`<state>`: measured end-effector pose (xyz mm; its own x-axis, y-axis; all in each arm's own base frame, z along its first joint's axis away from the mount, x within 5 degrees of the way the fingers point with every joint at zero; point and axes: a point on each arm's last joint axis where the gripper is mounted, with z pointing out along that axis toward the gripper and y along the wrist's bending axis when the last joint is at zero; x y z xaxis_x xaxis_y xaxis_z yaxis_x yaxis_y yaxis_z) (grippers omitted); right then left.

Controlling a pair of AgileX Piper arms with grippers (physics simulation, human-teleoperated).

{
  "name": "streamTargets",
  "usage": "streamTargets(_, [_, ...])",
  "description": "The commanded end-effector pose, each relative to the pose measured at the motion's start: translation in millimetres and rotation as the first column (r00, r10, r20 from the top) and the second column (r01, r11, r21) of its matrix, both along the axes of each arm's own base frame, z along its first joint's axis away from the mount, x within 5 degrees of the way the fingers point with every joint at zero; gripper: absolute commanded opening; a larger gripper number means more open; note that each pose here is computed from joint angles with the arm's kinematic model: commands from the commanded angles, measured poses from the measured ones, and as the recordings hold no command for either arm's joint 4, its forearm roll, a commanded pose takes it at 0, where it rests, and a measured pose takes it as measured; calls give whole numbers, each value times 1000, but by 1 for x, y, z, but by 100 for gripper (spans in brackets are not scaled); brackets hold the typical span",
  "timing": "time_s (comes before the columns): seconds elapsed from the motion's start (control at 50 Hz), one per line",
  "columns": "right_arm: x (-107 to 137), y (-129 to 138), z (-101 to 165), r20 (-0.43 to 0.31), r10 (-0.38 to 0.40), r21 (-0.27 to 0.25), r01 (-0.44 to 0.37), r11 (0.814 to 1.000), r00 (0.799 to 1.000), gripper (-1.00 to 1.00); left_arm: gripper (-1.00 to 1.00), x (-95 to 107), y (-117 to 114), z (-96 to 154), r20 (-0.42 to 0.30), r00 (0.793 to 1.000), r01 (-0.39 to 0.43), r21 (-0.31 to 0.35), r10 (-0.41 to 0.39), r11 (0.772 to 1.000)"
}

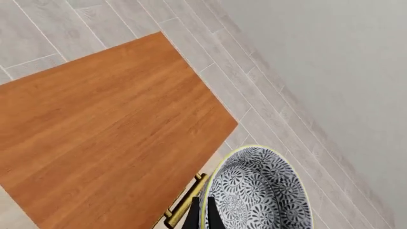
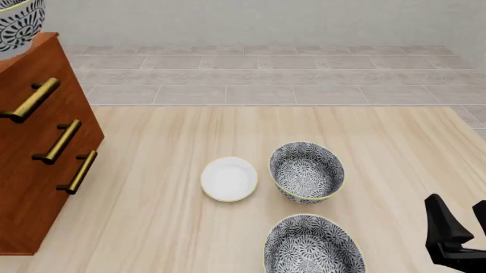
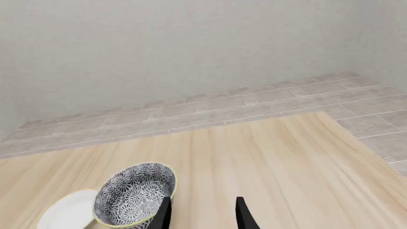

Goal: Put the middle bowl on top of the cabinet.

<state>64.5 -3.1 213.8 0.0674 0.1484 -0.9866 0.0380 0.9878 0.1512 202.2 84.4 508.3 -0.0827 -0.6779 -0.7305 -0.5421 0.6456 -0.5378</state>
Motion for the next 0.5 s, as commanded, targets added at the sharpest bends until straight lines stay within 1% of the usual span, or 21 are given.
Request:
streamTargets(0.02, [0,0,0,1,-1,1,1,1000,1000,100,-100,-5,8,7,11,999,-39,2,39,999])
streamTargets(0.18, [-1,0,0,3,-5,1,5,1000,1000,100,-100,-4,12,5,11,998,-64,-11,64,998])
streamTargets(0.5, [-2,0,0,3,-6,-2,6,1000,1000,100,-100,-6,25,6,12,993,-117,-10,117,993])
